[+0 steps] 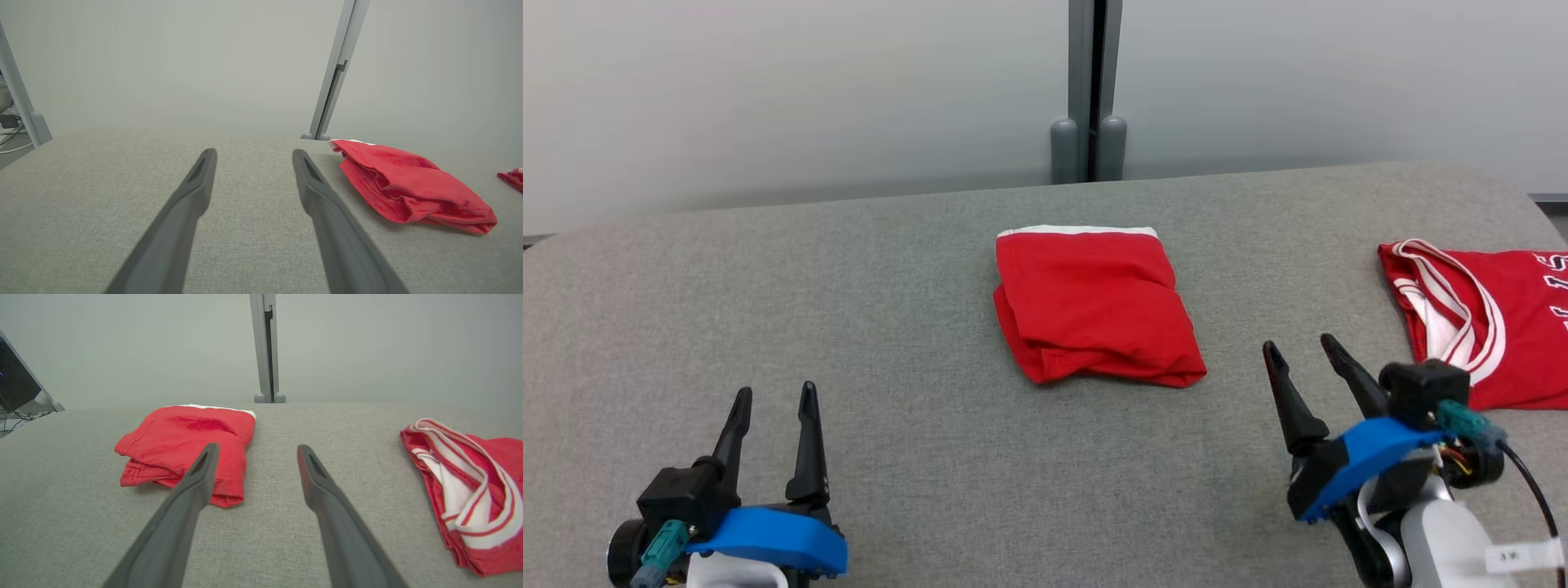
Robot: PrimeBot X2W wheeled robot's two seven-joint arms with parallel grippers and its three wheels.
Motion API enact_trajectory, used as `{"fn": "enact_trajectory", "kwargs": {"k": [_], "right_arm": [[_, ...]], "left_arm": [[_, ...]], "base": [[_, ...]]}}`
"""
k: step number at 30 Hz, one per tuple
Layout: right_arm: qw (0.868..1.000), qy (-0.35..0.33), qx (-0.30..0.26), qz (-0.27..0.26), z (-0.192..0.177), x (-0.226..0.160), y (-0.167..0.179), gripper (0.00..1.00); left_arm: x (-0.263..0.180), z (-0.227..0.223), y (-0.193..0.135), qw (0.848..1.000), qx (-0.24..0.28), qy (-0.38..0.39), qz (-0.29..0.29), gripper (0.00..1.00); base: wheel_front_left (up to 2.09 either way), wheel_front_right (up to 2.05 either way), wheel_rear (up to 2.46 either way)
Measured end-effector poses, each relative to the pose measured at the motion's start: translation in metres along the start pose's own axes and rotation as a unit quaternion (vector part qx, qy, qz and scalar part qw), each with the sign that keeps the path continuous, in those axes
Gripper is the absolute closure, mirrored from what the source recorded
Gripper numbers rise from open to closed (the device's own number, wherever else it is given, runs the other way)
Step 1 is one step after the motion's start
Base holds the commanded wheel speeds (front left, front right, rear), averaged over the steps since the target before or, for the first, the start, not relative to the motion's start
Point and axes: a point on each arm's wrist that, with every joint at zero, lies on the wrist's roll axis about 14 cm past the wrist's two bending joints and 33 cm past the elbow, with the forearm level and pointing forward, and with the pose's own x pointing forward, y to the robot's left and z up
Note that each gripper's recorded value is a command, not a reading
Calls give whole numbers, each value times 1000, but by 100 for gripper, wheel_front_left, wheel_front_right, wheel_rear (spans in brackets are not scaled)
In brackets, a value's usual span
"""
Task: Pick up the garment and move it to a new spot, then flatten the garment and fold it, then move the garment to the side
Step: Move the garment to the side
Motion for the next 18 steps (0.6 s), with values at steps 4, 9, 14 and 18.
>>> {"fn": "enact_trajectory", "kwargs": {"k": [4, 9, 14, 18], "right_arm": [[999, 36, 1, 23, 1, 28, 14, 0], [995, 91, -1, 27, 3, 80, 16, 0], [982, 189, 15, 22, -29, 120, 18, 0], [967, 252, 32, 28, -63, 138, 30, 0]], "left_arm": [[6, 2, -1, 1000, 2, -3, -4, 0], [19, 5, 2, 1000, 5, -9, -3, 0], [22, 0, 17, 1000, 6, -4, 17, 0], [16, -9, 33, 999, 6, 9, 38, 0]], "base": [[0, 0, 0], [0, 0, 0], [0, 0, 0], [0, 0, 0]]}}
